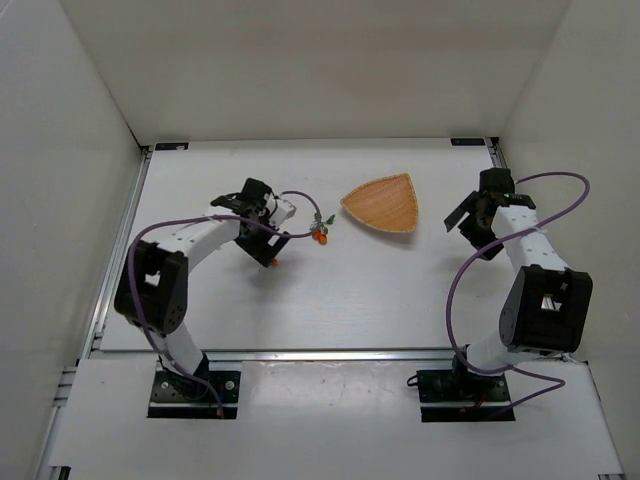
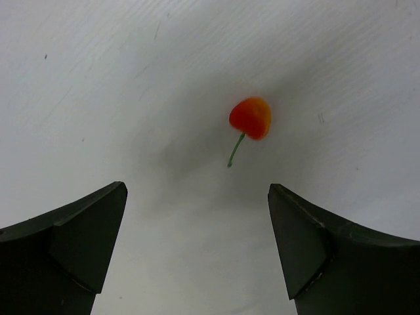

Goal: Place and organize the fake fruits in the fruit bowl

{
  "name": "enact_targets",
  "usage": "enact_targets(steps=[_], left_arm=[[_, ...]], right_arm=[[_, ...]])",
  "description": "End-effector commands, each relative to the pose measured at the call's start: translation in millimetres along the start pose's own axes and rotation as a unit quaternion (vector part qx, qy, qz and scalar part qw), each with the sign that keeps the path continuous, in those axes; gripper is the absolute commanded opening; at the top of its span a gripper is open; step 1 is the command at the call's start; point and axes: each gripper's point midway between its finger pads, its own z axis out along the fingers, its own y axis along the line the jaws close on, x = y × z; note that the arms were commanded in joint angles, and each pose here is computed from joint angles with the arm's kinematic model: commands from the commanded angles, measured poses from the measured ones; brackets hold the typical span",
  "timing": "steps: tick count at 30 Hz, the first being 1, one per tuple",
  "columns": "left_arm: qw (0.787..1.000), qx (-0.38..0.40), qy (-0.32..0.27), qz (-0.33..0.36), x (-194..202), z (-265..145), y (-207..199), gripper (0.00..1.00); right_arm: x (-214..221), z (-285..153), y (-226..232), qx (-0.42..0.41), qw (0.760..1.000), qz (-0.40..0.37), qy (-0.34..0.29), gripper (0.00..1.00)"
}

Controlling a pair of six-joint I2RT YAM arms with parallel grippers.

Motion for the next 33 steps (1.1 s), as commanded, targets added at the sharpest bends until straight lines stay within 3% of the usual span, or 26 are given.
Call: enact_targets(steps=[1,4,10,28,32,33], left_arm=[[0.999,-0.026,-0.006,0.043,-26,4,5,1.00],[0.997,-0.014,0.004,0.071,-34,18,-11,0.97],[0.995,-0.004,0.038,0.089,-19,36,-20,0.66],[0.993,0.015,0.087,0.081,7,62,-30,0.32],[0.994,0.012,0.082,0.076,1,63,-25,0.10],[0.994,0.012,0.082,0.076,1,63,-25,0.10]], right_arm=[[0,-2,13,-0.008,1.000,-0.008,0.002,1.00],[5,-1,13,-0.006,1.000,-0.013,0.006,1.00],[5,0,6,0.012,1.000,-0.015,0.003,1.00],[-9,-1,11,0.019,1.000,-0.019,-0.008,1.00],[-9,-1,11,0.019,1.000,-0.019,-0.008,1.00],[-9,-1,11,0.019,1.000,-0.019,-0.008,1.00]])
